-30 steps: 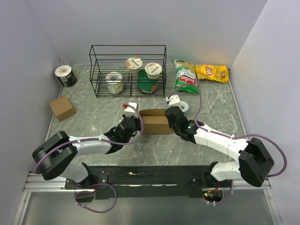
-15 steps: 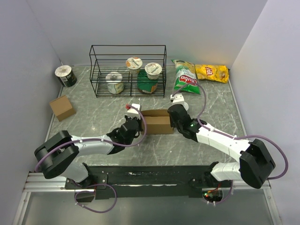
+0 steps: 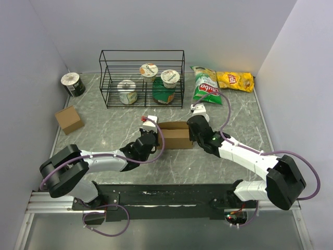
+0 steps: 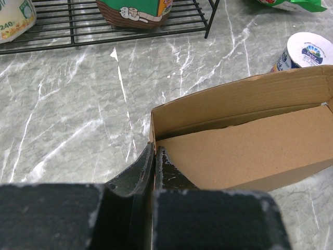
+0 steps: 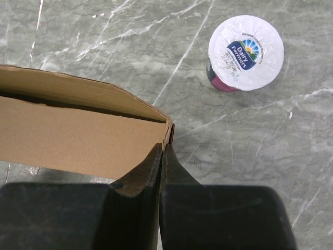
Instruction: Fold the paper box
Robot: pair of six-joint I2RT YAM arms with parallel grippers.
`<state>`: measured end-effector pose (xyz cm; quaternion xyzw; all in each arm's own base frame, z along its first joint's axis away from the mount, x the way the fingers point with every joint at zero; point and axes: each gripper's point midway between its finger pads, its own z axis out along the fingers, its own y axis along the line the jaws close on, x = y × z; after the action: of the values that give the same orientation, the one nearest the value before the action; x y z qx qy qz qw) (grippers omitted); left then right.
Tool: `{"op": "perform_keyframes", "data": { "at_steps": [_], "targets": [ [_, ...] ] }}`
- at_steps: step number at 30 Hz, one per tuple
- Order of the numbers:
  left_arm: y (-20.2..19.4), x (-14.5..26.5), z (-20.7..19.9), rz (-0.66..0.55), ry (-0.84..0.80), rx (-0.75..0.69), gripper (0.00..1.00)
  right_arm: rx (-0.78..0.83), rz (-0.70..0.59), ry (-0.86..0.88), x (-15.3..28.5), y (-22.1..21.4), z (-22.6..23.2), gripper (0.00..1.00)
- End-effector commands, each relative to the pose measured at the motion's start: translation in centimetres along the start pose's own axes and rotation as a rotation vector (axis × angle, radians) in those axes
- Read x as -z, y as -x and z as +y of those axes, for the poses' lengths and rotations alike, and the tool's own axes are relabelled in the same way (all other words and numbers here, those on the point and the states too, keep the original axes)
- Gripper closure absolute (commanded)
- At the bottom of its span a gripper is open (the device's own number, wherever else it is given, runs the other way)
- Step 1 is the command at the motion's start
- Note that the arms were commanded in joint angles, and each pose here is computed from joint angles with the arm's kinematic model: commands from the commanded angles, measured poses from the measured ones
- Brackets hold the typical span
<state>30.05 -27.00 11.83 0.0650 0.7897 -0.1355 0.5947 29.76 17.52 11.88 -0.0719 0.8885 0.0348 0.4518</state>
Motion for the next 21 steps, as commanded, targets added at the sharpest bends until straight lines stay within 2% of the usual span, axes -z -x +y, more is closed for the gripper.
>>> {"op": "perform_keyframes", "data": {
  "at_steps": [1, 12, 21],
  "targets": [
    [-5.3, 1.6, -2.2, 0.188, -0.126, -0.080, 0.96, -0.069, -0.070, 0.124, 0.9, 2.0, 2.5, 1.00],
    [-5.4, 1.5, -1.9, 0.194, -0.103, -0.080, 0.96, -0.020, -0.029, 0.070, 0.6, -0.7, 0.9, 1.00],
    [-5.8, 1.5, -1.9, 0.203, -0.106, -0.079, 0.96, 0.001, 0.004, 0.087, 0.6, -3.3, 2.0, 1.00]
  ]
}}
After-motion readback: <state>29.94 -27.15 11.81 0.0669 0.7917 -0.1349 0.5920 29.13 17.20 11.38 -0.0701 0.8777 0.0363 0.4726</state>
